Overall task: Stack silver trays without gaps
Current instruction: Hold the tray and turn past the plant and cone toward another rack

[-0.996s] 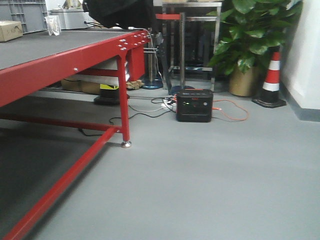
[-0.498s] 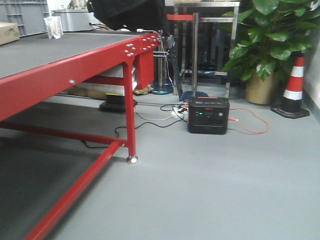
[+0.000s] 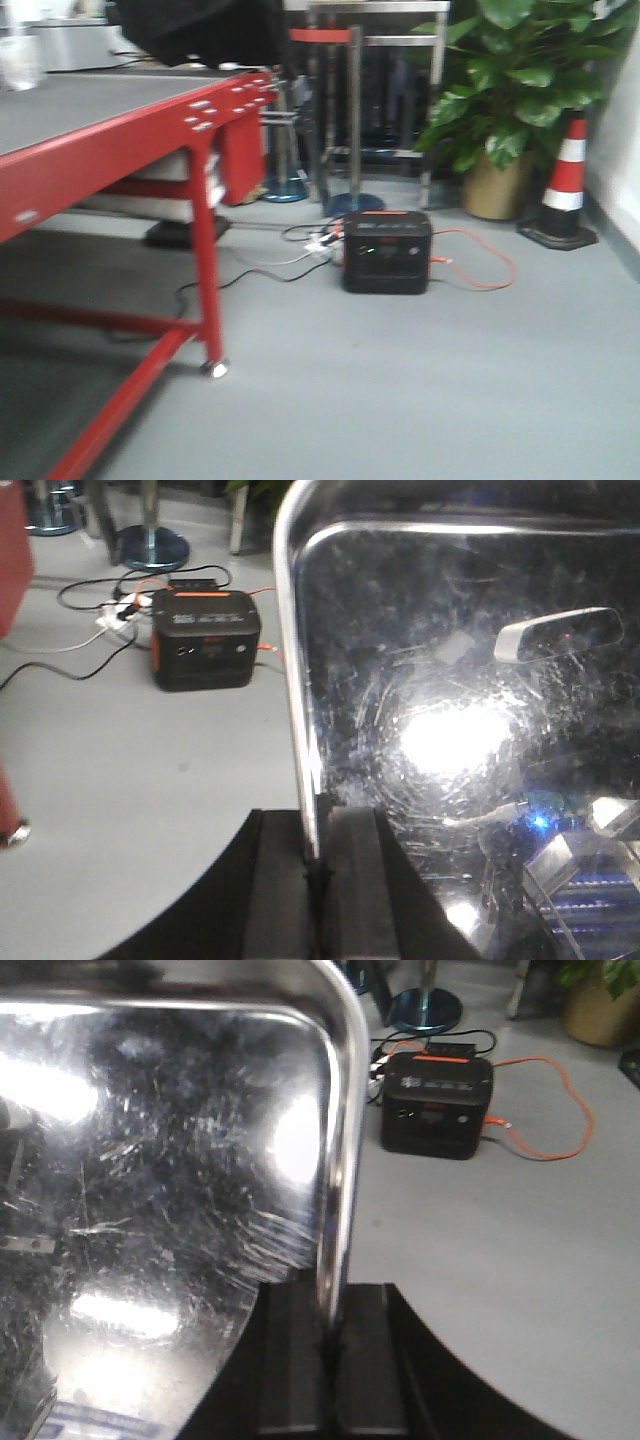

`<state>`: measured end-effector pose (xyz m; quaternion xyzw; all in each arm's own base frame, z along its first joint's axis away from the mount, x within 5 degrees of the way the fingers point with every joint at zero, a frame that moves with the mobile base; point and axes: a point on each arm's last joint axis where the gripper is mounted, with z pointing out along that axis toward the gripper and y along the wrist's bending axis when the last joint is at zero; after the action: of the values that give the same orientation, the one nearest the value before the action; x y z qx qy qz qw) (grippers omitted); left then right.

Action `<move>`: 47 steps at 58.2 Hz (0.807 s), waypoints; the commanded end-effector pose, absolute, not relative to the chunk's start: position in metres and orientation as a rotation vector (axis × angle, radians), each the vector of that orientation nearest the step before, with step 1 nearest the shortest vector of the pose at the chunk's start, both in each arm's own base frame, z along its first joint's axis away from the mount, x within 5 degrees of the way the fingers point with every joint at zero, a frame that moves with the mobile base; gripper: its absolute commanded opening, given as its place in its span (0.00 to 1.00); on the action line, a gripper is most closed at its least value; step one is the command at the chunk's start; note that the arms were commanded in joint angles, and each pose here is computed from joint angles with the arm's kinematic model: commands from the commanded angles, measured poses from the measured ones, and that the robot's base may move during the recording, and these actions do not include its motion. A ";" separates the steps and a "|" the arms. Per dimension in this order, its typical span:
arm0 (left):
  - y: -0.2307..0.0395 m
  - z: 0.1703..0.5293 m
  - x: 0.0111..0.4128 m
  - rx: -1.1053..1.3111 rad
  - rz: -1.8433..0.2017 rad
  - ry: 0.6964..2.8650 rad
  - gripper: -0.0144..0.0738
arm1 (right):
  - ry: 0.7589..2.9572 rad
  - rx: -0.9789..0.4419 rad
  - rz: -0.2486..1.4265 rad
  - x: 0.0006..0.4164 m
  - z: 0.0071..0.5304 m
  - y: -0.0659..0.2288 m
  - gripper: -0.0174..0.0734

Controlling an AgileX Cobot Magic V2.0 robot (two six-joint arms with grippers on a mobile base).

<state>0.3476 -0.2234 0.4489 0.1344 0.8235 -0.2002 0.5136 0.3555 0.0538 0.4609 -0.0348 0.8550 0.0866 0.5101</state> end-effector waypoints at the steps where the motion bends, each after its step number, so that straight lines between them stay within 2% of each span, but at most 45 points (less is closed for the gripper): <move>1: -0.227 0.459 0.342 0.321 -0.535 1.925 0.14 | 1.982 -0.090 0.229 0.354 0.472 0.057 0.10; 47: -0.227 0.459 0.342 0.321 -0.535 1.925 0.14 | 1.982 -0.090 0.229 0.354 0.472 0.057 0.10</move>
<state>0.3476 -0.2234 0.4489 0.1344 0.8235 -0.2002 0.5136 0.3557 0.0538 0.4612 -0.0346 0.8541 0.0867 0.5116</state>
